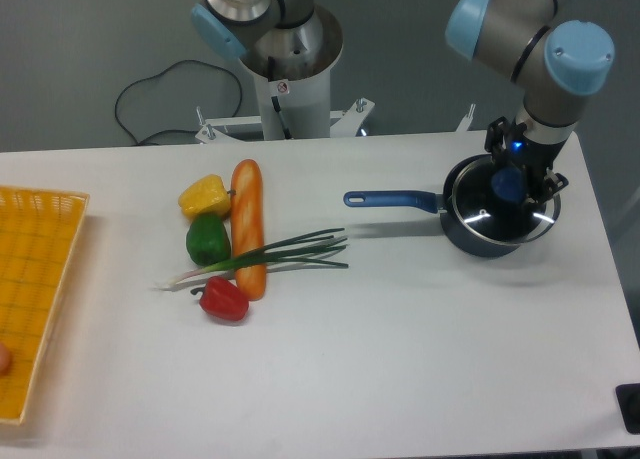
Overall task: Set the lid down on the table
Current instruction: 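Grip the blue knob of the glass lid and lift it off the pot, then carry the glass lid away from the pot toward the open table, then lower the glass lid flat onto the table beside the pot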
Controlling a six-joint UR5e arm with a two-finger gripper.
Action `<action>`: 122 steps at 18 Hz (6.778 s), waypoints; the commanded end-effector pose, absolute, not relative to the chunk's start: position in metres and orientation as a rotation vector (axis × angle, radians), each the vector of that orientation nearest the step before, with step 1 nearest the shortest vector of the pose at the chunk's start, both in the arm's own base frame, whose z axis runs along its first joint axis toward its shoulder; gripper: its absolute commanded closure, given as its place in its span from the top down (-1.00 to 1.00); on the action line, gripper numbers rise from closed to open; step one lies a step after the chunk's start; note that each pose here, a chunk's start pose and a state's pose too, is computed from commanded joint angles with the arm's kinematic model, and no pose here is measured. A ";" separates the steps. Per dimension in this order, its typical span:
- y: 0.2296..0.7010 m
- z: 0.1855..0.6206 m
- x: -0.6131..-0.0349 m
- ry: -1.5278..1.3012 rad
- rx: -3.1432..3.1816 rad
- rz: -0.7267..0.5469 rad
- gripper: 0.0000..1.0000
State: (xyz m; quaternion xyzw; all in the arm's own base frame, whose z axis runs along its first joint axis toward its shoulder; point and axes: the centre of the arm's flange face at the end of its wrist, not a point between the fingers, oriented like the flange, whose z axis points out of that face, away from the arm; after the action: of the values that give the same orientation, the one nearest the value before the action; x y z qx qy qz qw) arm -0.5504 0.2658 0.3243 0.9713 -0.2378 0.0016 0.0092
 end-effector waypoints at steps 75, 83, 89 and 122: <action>0.517 0.238 -0.439 -0.039 3.170 0.122 0.12; 0.525 0.229 -0.435 -0.035 3.174 0.108 0.12; 0.529 0.225 -0.432 -0.030 3.175 0.097 0.12; 0.535 0.212 -0.425 -0.039 3.158 0.117 0.13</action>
State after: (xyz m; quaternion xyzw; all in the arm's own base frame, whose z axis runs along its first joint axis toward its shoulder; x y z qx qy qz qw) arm -0.4253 0.5346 0.2124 0.9992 -0.0123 0.0372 -0.0094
